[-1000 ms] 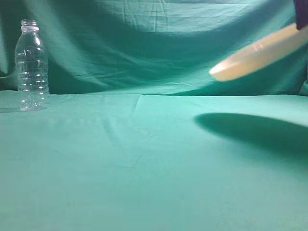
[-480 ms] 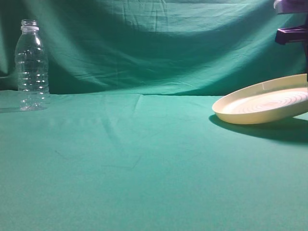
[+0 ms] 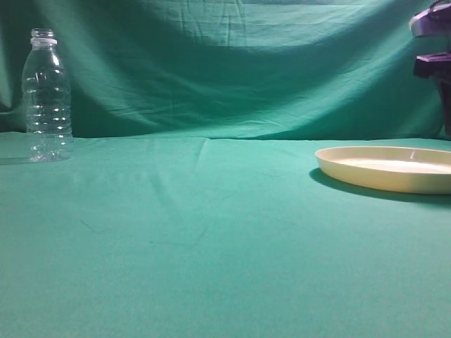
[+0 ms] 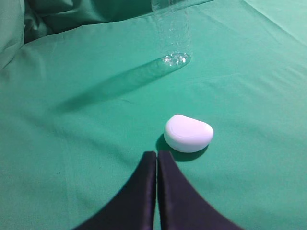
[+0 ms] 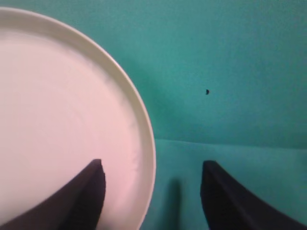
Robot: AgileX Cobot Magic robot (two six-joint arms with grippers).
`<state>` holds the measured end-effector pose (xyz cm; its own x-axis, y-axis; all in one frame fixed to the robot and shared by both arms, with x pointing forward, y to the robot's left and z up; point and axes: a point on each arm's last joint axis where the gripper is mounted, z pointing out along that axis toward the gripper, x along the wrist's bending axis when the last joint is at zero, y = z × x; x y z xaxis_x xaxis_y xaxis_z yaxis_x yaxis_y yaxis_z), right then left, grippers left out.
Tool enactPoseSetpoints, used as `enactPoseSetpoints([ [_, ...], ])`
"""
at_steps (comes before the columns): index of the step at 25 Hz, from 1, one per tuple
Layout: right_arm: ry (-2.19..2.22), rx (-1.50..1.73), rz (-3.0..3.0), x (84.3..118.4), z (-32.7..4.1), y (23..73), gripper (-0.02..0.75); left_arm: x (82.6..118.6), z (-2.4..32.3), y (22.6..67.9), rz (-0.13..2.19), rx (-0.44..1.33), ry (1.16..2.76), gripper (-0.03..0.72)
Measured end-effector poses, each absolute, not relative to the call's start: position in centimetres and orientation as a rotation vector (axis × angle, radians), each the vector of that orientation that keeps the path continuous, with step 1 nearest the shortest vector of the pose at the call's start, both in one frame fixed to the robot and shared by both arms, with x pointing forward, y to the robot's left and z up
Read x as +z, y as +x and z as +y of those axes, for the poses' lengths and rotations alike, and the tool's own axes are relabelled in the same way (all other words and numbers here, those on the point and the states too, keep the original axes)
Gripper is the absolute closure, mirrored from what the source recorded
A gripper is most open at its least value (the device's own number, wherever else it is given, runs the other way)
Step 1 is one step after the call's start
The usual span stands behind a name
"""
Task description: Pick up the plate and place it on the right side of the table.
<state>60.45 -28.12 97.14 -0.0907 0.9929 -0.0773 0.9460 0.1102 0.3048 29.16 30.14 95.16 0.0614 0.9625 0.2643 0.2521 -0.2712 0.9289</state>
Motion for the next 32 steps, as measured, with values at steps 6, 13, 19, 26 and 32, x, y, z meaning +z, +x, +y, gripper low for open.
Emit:
enactPoseSetpoints([
  [6,1.924,0.321,2.076,103.7,-28.1,60.0,0.319,95.2,30.1,29.2,1.238,1.254,1.623,0.688],
  [13,1.859,0.568,1.954,113.5,-28.0,54.0,0.700,95.2,30.1,29.2,1.238,1.254,1.623,0.688],
  [19,1.775,0.788,1.857,119.4,-27.9,47.4,0.738,95.2,30.1,29.2,1.238,1.254,1.623,0.688],
  [26,1.521,1.097,1.721,121.2,-28.0,33.2,0.738,95.2,30.1,29.2,1.238,1.254,1.623,0.688],
  [32,1.367,1.208,1.576,118.5,-28.5,25.6,0.738,95.2,30.1,29.2,1.238,1.254,1.623,0.688],
])
